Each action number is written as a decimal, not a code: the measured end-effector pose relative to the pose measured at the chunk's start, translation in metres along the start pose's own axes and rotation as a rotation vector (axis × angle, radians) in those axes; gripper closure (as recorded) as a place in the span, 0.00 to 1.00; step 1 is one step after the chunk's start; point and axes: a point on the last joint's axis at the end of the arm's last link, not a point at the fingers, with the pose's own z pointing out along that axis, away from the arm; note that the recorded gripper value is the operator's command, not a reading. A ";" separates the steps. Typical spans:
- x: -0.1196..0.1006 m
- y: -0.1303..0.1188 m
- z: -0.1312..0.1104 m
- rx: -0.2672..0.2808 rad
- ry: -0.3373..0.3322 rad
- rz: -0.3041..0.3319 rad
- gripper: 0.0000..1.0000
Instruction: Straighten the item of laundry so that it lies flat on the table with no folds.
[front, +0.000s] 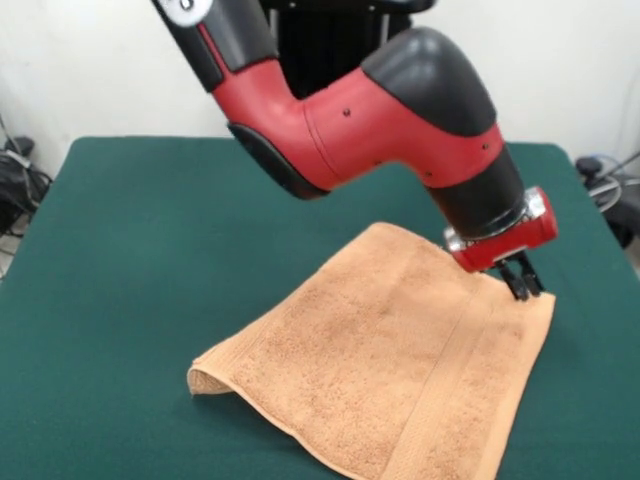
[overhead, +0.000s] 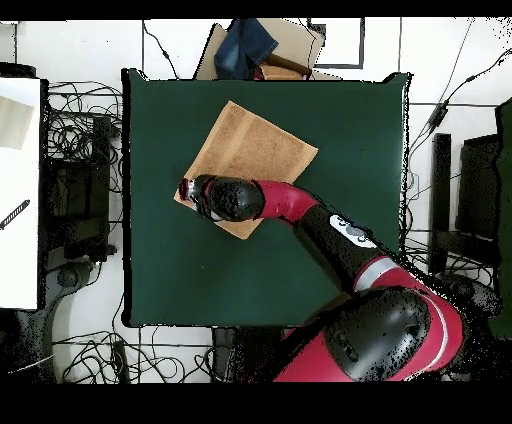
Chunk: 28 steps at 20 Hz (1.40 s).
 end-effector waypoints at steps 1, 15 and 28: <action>-0.005 -0.001 -0.007 0.013 -0.010 -0.006 1.00; 0.001 -0.027 0.013 -0.041 0.002 0.111 1.00; 0.015 -0.030 0.035 -0.079 0.030 0.153 1.00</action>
